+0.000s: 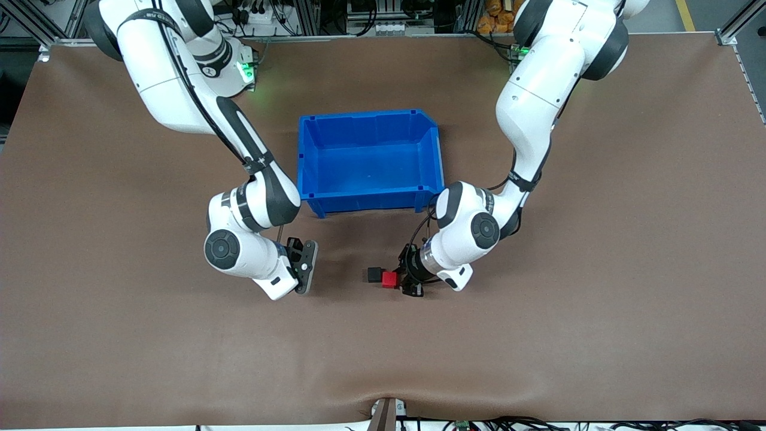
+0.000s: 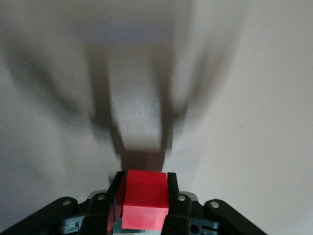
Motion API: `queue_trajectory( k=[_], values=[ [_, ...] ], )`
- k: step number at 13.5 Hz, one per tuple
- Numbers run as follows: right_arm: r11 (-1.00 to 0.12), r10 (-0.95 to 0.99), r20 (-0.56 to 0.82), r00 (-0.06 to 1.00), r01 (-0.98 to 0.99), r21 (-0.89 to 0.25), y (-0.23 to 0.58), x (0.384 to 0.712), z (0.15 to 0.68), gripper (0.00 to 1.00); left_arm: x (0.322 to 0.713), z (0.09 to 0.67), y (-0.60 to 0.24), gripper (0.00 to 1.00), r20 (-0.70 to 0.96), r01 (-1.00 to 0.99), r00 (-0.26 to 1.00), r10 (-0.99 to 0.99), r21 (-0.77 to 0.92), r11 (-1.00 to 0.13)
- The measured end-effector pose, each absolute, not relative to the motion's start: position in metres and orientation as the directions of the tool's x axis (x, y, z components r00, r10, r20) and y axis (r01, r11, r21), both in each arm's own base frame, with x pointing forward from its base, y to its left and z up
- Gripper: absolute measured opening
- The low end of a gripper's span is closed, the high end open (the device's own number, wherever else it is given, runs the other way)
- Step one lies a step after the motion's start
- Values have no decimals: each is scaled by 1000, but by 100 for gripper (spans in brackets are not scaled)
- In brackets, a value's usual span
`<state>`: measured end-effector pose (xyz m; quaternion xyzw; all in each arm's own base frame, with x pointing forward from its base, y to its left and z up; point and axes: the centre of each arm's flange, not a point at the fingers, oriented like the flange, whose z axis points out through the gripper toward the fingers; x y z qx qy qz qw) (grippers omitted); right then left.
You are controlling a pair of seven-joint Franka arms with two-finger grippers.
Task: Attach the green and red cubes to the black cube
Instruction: 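Press the red cube against the black cube with the left gripper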
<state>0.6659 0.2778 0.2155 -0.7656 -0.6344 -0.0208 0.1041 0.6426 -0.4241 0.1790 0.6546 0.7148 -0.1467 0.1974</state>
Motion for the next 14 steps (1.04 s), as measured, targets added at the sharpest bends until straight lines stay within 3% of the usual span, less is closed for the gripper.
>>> queue_trajectory(
  k=[11,12,14],
  values=[
    [-161,968,178,178,981,-110,291,662,216,39,635,168,-434,38,-478,989,-114,871,32,147],
    [-156,968,182,173,982,-103,298,660,216,39,634,167,-434,43,-477,988,-120,871,29,151],
    [-162,966,186,177,982,-95,314,654,217,39,634,163,-434,64,-475,988,-121,871,31,154]
  ],
)
